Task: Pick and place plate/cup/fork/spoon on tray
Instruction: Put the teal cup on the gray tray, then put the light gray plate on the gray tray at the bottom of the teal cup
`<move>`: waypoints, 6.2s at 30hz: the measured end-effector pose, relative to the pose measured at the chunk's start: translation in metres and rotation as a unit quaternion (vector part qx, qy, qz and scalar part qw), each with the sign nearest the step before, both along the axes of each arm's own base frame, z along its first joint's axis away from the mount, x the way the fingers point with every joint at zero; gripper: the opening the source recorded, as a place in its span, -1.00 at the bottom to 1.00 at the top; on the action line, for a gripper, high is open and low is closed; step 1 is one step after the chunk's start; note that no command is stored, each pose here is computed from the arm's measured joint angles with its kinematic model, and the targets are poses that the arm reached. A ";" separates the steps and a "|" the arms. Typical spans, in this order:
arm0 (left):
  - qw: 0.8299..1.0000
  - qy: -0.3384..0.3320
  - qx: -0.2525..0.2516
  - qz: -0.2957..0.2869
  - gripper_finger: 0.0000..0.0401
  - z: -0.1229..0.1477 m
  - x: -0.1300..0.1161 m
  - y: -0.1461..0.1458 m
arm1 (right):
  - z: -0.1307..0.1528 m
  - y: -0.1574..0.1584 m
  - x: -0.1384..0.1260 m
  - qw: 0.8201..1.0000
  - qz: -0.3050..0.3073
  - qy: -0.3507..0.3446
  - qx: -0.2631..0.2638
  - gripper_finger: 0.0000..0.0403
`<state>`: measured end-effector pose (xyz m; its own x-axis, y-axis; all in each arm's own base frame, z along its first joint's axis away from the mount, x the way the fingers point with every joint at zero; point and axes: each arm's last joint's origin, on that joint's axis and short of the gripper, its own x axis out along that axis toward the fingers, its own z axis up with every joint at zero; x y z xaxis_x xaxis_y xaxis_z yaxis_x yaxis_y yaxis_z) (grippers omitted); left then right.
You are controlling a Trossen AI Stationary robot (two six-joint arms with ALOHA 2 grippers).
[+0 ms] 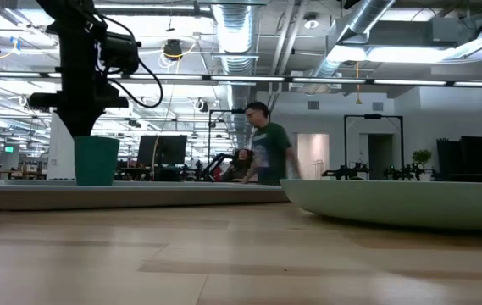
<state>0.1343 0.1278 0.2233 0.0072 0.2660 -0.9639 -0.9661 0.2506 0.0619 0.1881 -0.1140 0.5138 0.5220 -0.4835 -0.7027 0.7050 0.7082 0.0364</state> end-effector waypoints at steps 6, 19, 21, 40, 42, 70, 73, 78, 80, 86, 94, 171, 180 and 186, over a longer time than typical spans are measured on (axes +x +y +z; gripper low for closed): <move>1.000 0.004 -0.001 0.005 -1.00 0.003 -0.008 0.000 | 0.000 0.000 0.000 1.000 0.000 0.000 0.000 -0.02; 1.000 0.009 0.008 0.021 -1.00 0.005 -0.015 0.003 | 0.000 0.000 0.000 1.000 0.003 0.002 -0.003 -0.02; 1.000 0.008 0.007 0.020 -1.00 0.005 -0.015 0.004 | 0.000 0.000 0.000 1.000 0.003 0.001 -0.002 -0.02; 0.999 0.030 0.012 0.027 -0.66 0.004 -0.017 0.003 | 0.000 0.000 0.000 1.000 0.002 0.001 -0.002 -0.02; 0.999 0.029 0.012 0.027 -0.53 0.004 -0.017 0.003 | 0.000 0.000 0.000 1.000 0.002 0.001 -0.002 -0.02; 0.992 -0.115 0.043 0.029 0.17 0.071 -0.007 -0.001 | -0.019 -0.003 0.013 0.999 0.005 0.036 0.025 -0.02; 0.989 -0.132 0.053 0.034 0.17 0.078 -0.010 -0.006 | -0.043 -0.002 0.023 0.995 0.000 0.074 0.062 -0.02; 0.983 -0.169 0.062 0.033 0.17 0.087 -0.016 -0.017 | -0.104 0.013 0.032 0.976 0.015 0.173 0.134 -0.02; 0.980 -0.183 0.066 0.034 0.17 0.091 -0.019 -0.021 | -0.127 0.022 0.028 0.970 0.007 0.191 0.152 -0.02; 0.967 -0.237 0.080 0.036 0.17 0.102 -0.027 -0.034 | -0.180 0.047 -0.003 0.962 -0.023 0.145 0.229 -0.02; 0.939 -0.326 0.106 0.027 0.17 0.118 -0.031 -0.046 | -0.240 0.077 -0.047 0.937 -0.133 0.123 0.297 -0.02; 0.924 -0.362 0.124 0.012 0.17 0.125 -0.025 -0.049 | -0.355 0.135 -0.039 0.941 -0.078 0.088 0.316 -0.02; 0.924 -0.361 0.124 0.012 0.17 0.125 -0.026 -0.049 | -0.370 0.145 -0.026 0.937 -0.060 0.116 0.324 -0.14; 0.924 -0.361 0.123 0.012 0.17 0.125 -0.025 -0.049 | -0.373 0.146 -0.024 0.931 -0.085 0.118 0.335 -0.61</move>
<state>0.1088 0.0786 0.3478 0.6160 0.4860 -0.6199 -0.7831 0.2924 -0.5489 0.1637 0.0323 0.1405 0.2707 0.0444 -0.9616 0.8489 0.4601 0.2602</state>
